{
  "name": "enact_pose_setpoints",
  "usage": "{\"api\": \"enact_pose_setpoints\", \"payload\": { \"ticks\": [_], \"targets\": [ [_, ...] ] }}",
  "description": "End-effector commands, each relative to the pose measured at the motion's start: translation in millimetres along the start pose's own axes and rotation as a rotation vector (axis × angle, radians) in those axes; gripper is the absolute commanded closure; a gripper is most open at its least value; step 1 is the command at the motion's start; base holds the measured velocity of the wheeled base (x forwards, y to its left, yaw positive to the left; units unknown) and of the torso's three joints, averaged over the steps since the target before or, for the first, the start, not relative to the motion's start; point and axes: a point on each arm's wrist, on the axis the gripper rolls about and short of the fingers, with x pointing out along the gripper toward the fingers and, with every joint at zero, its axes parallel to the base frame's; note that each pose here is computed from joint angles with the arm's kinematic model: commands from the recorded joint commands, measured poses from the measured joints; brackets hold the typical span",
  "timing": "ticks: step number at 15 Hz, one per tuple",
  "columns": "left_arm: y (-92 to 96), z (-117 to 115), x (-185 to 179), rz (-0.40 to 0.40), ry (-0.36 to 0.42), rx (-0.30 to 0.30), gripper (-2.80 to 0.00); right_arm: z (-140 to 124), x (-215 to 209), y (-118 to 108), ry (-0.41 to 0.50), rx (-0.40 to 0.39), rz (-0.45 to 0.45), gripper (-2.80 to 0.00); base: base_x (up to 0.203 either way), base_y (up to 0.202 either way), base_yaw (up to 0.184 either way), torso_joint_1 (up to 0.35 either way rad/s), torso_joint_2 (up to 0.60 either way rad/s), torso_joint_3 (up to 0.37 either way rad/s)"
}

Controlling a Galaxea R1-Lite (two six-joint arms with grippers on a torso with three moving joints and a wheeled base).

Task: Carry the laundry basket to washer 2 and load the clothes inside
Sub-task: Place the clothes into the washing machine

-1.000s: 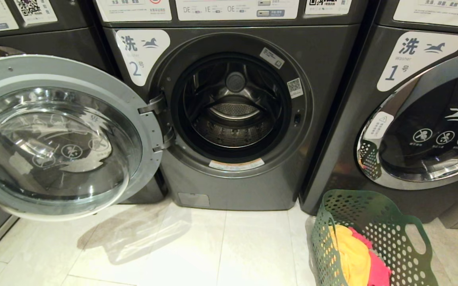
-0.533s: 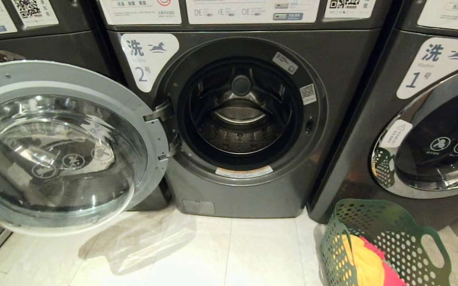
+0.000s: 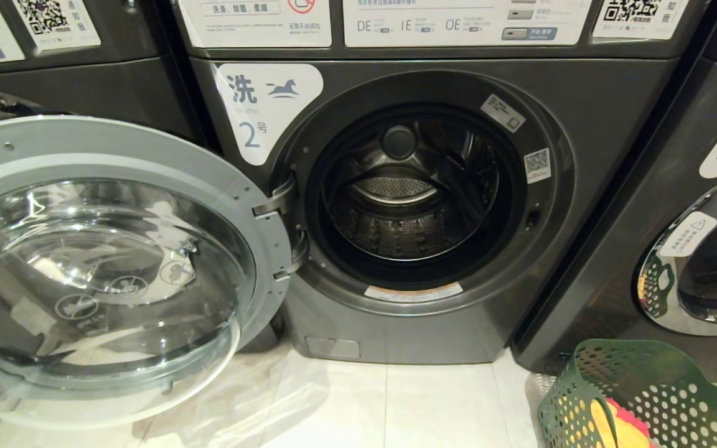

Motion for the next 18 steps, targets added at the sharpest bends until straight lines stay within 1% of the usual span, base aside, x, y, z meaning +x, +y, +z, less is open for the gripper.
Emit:
{"api": "enact_pose_setpoints", "payload": {
  "ticks": [1,18],
  "targets": [
    [-0.1,-11.5,2.0,0.002,0.041,0.0,0.0,0.0,0.0,0.0,-0.001,0.001,-0.001,0.0,0.0,0.0,0.0,0.0,0.0,0.0],
    [-0.1,-11.6,2.1,0.002,0.044,0.005,0.0,0.0,0.0,0.0,-0.001,0.007,-0.002,0.0,0.0,0.0,0.0,0.0,0.0,-0.002]
  ]
}}
